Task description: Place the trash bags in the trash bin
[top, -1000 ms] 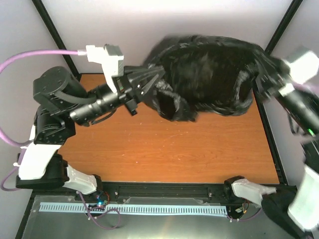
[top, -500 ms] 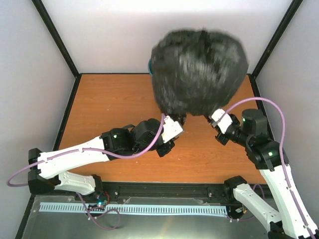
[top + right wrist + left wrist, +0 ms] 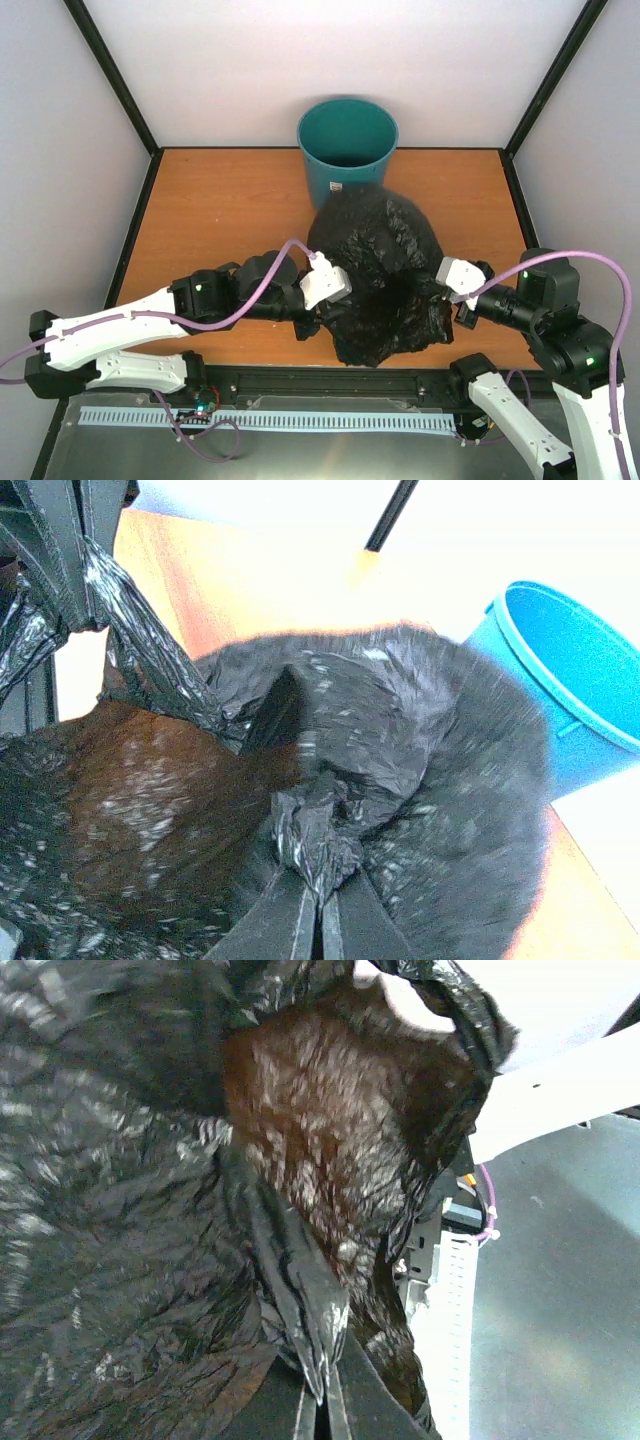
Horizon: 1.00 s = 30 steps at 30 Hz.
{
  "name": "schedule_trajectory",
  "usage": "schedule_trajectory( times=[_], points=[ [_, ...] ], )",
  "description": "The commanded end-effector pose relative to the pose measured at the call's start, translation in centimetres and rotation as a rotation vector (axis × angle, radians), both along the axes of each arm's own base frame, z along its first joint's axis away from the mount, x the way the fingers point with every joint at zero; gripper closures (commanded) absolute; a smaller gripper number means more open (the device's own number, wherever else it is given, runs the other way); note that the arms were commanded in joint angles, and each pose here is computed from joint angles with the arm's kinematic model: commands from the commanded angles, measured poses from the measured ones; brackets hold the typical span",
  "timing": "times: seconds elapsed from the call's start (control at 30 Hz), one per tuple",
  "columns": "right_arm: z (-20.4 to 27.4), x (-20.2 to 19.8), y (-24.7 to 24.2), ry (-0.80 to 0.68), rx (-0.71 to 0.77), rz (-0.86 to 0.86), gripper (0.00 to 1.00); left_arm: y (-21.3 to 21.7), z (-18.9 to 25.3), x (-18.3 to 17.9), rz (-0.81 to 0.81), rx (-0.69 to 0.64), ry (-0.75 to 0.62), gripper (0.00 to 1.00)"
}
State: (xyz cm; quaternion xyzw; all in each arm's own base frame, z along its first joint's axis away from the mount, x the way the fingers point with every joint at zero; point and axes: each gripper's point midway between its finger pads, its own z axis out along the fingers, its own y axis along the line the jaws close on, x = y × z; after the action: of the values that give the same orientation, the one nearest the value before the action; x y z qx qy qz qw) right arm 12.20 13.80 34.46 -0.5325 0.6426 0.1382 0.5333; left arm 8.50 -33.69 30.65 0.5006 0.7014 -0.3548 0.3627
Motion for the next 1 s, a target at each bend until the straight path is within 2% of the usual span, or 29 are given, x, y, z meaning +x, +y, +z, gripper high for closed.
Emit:
schedule_trajectory(
  times=[0.0, 0.13, 0.27, 0.47, 0.6, 0.77, 0.83, 0.97],
  points=[
    [0.5, -0.6, 0.1, 0.024, 0.027, 0.001, 0.97, 0.1, 0.7, -1.3, -0.034, -0.026, 0.044, 0.99],
    [1.1, 0.2, -0.1, 0.022, 0.052, -0.043, 0.97, 0.8, 2.2, -0.2, 0.034, -0.056, -0.002, 0.99],
    [1.3, 1.9, -0.8, 0.01, 0.056, -0.126, 0.97, 1.9, 1.8, 1.1, 0.108, -0.031, -0.051, 0.99],
    [1.0, 4.3, -1.6, 0.027, 0.069, -0.245, 0.97, 2.5, 2.2, 1.1, 0.137, -0.065, -0.019, 0.99],
    [1.1, 5.1, -1.3, 0.054, 0.098, -0.259, 0.97, 2.7, 3.1, 1.7, 0.193, -0.107, -0.006, 0.99],
    [1.1, 6.4, 0.3, 0.094, 0.141, -0.206, 0.97, 4.2, 4.1, 5.2, 0.45, -0.133, 0.009, 0.99],
    [0.7, 7.3, 1.4, 0.122, 0.139, -0.158, 0.97, 5.6, 4.6, 7.0, 0.56, -0.137, -0.047, 0.99],
    [0.0, 11.5, 3.8, 0.202, 0.125, -0.103, 0.97, 9.0, 5.4, 11.6, 0.736, -0.175, -0.104, 0.99]
  ],
)
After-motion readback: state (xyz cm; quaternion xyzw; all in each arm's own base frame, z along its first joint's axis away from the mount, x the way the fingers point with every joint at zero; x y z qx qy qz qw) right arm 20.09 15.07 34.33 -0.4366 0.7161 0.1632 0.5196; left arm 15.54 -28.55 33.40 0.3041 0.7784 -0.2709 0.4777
